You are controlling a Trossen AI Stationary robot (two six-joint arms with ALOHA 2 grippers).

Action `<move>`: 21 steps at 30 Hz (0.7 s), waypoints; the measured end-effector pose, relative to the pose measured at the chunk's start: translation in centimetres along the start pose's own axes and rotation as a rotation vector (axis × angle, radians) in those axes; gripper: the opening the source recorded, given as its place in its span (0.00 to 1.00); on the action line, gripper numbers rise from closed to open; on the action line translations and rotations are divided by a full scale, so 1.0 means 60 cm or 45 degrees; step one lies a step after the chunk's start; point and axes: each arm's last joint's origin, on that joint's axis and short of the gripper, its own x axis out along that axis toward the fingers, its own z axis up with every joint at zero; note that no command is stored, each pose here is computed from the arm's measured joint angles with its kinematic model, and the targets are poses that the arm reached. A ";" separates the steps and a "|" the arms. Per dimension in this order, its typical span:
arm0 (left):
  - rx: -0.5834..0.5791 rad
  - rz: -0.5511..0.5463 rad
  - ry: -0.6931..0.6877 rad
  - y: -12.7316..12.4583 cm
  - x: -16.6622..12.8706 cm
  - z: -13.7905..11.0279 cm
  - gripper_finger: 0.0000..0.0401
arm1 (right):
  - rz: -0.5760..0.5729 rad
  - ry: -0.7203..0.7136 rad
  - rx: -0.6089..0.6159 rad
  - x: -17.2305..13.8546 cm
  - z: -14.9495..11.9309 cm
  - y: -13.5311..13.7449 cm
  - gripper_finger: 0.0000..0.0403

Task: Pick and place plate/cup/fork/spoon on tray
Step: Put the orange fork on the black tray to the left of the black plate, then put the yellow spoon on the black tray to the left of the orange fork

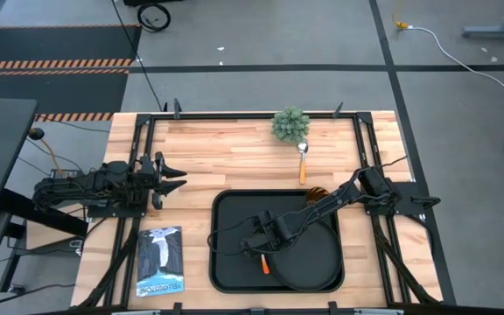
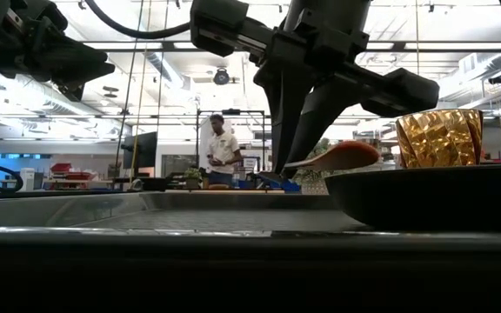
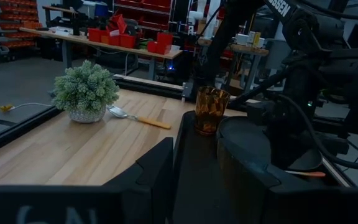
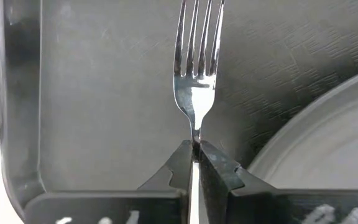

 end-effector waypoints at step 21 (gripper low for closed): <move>-0.003 -0.001 -0.008 0.000 0.000 0.001 0.34 | 0.008 -0.016 -0.044 -0.002 0.009 0.002 0.20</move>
